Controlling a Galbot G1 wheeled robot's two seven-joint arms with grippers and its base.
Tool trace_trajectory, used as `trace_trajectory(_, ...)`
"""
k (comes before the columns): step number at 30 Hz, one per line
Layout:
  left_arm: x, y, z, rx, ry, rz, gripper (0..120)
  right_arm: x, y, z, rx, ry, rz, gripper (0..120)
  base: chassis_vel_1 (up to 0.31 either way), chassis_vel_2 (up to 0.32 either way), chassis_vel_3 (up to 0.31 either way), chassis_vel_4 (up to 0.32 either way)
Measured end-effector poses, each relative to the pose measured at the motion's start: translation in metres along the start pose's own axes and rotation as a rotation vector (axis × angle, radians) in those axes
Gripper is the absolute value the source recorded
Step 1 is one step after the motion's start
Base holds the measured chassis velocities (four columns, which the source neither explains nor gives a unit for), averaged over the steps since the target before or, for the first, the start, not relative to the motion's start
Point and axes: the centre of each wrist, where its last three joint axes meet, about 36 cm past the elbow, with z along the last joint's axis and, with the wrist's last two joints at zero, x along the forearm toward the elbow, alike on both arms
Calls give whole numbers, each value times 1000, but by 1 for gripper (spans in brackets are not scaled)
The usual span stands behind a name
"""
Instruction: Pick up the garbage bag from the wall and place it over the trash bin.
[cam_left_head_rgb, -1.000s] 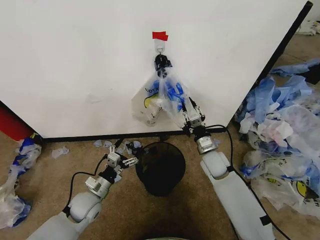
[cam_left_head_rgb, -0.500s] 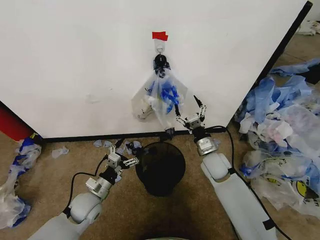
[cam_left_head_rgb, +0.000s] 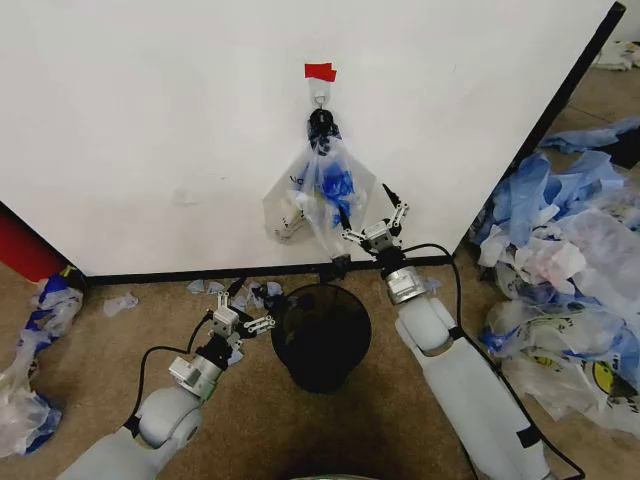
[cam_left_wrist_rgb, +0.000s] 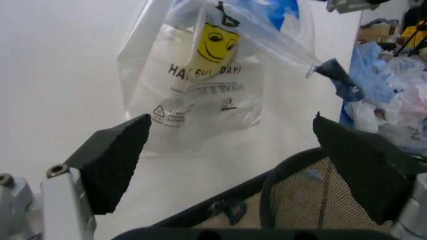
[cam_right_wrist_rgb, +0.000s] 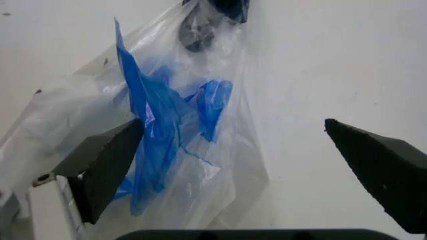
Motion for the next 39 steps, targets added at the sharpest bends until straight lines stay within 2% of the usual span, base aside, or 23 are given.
trace_trajectory(15,3,-1,2,0,-3,-3,94,-7,28,0,13,6,-85,100,0,0,0,0)
trace_trajectory(26,5,-3,3,4,-7,-5,94,-24,23,-4,170,2,-34,100,0,0,0,0)
trace_trajectory(37,7,-2,7,2,-2,-8,94,-20,23,-3,216,18,-1,100,0,0,0,0)
trace_trajectory(39,7,-2,8,2,-1,-8,94,-19,24,-3,216,21,0,97,0,0,0,0)
